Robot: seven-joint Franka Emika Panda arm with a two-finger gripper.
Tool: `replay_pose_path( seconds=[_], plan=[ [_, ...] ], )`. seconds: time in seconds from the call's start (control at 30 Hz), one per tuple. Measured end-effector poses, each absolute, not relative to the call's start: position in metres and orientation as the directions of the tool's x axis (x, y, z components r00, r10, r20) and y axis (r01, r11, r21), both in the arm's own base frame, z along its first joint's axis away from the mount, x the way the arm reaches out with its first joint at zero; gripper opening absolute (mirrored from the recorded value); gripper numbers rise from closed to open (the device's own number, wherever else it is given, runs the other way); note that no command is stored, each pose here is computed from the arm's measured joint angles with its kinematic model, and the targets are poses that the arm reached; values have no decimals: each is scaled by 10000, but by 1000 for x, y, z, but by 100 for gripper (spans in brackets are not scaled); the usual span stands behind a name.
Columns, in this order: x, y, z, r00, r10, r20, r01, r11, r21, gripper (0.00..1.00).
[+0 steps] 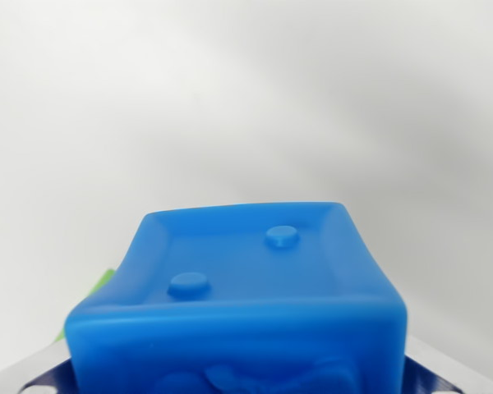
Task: Stack cube
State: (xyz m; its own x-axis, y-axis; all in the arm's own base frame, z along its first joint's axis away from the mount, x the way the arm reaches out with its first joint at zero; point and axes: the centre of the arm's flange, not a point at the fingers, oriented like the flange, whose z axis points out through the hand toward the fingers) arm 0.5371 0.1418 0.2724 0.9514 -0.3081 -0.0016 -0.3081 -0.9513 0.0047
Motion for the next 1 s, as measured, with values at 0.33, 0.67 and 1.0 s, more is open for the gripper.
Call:
replay_pose_path(
  seconds=[0.33, 0.67, 1.0],
  plan=[
    [518, 145, 277, 9222, -3867, -17, -3867, -9222, 46, 0],
    [499, 148, 281, 8881, -4596, -14, -4596, -8881, 56, 0],
    [480, 152, 286, 8457, -5336, -8, -5336, -8457, 56, 0]
  ],
)
